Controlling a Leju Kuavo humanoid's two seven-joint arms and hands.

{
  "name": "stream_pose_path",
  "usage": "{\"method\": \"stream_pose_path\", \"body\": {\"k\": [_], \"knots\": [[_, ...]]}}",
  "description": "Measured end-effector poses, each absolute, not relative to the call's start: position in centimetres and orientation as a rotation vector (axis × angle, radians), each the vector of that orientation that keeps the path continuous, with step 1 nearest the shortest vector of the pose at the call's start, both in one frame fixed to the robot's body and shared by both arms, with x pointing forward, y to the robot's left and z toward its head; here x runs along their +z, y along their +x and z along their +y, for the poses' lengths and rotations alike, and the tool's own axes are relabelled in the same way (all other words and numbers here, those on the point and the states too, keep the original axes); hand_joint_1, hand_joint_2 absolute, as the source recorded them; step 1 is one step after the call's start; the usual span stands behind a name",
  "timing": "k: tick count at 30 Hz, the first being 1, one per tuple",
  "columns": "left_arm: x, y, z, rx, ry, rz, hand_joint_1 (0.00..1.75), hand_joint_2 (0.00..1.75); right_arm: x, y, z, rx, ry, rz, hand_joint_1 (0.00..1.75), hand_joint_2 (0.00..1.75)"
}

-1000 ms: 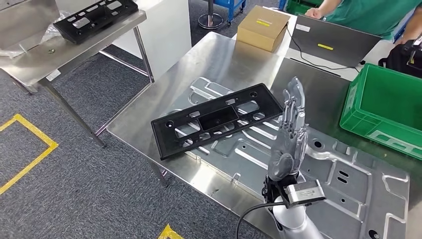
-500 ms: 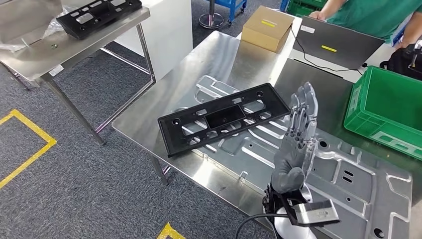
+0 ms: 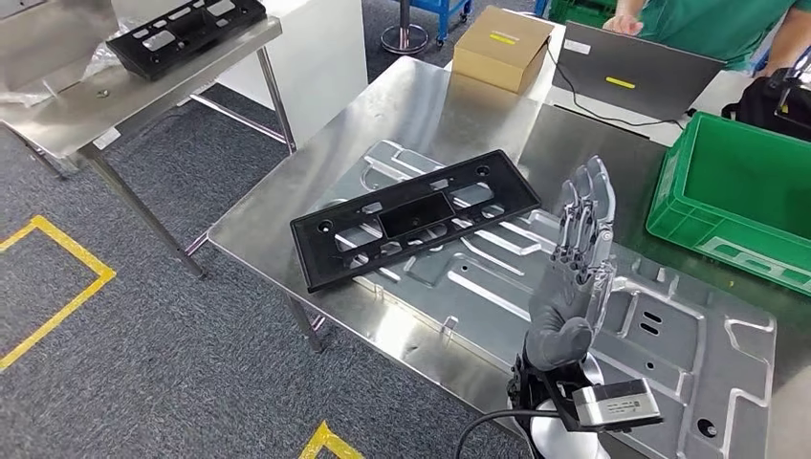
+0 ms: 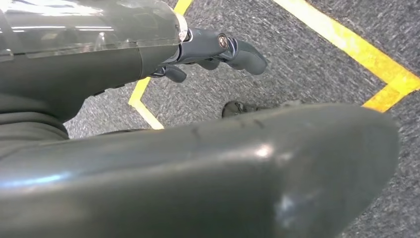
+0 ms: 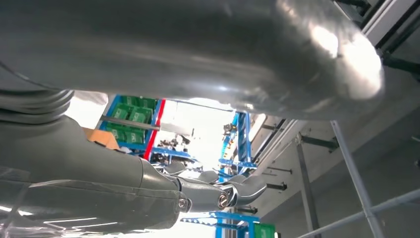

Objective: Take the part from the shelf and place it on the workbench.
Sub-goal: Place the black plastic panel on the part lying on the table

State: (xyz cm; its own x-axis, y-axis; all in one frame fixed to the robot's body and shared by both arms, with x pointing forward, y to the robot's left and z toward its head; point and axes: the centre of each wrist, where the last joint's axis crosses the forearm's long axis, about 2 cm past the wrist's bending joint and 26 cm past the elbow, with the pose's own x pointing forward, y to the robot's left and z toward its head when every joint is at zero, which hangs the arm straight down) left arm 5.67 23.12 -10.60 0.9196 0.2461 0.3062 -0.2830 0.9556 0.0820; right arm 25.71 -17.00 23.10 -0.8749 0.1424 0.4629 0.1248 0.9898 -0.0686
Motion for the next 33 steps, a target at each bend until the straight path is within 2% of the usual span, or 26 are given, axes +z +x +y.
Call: {"method": "stream_pose_path", "body": {"k": [33], "knots": [[-10.7, 5.5, 23.6, 0.245, 0.098, -0.276, 0.00, 0.00, 19.8, 23.5, -17.7, -0.001, -0.258, -2.546, 0.00, 0.00]]}}
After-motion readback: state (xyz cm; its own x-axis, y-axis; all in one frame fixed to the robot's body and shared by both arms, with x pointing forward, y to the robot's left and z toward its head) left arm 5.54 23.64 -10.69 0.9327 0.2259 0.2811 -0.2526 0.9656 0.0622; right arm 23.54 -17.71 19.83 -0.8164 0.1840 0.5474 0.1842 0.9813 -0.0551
